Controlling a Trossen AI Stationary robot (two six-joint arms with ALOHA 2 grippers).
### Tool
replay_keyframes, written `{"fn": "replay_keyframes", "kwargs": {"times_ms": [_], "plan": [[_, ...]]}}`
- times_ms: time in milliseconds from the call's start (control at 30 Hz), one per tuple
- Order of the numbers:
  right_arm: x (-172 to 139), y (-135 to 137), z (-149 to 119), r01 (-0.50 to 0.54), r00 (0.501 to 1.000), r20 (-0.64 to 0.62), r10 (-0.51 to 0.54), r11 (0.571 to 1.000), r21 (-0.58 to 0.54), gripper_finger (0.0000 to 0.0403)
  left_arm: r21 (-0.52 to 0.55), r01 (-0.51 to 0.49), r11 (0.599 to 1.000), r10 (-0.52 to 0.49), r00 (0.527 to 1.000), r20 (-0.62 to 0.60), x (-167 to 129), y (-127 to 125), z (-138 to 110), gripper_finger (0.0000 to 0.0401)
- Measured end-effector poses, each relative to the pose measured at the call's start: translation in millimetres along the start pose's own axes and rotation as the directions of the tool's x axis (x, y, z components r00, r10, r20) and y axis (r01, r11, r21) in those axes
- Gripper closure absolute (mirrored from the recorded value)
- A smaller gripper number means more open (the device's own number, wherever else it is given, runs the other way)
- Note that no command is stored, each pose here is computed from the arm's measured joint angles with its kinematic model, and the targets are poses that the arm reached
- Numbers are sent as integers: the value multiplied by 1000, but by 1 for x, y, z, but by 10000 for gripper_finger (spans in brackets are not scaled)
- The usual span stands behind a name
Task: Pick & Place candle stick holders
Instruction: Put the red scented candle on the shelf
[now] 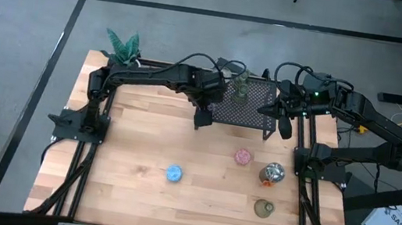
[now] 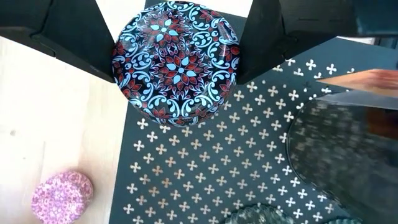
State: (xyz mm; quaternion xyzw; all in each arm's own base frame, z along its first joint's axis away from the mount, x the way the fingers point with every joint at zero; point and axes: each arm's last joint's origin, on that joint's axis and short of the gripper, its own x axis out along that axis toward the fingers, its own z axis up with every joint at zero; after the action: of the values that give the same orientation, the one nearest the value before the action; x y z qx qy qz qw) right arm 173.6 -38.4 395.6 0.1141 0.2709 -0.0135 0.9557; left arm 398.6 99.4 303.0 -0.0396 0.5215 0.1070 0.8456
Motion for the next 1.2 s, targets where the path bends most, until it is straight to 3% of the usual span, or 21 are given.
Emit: {"fn": "replay_keyframes", "kwargs": {"times_ms": [967,1200], "plan": [[0,0,0,-10,1000,-1,10,1000,-24,402,-22,-9,1000,9,1000,17,9,-2,4,97],[0,0,0,-10,1000,0,10,1000,-26,402,-35,-5,999,6,1000,31,9,-2,5,68]]}}
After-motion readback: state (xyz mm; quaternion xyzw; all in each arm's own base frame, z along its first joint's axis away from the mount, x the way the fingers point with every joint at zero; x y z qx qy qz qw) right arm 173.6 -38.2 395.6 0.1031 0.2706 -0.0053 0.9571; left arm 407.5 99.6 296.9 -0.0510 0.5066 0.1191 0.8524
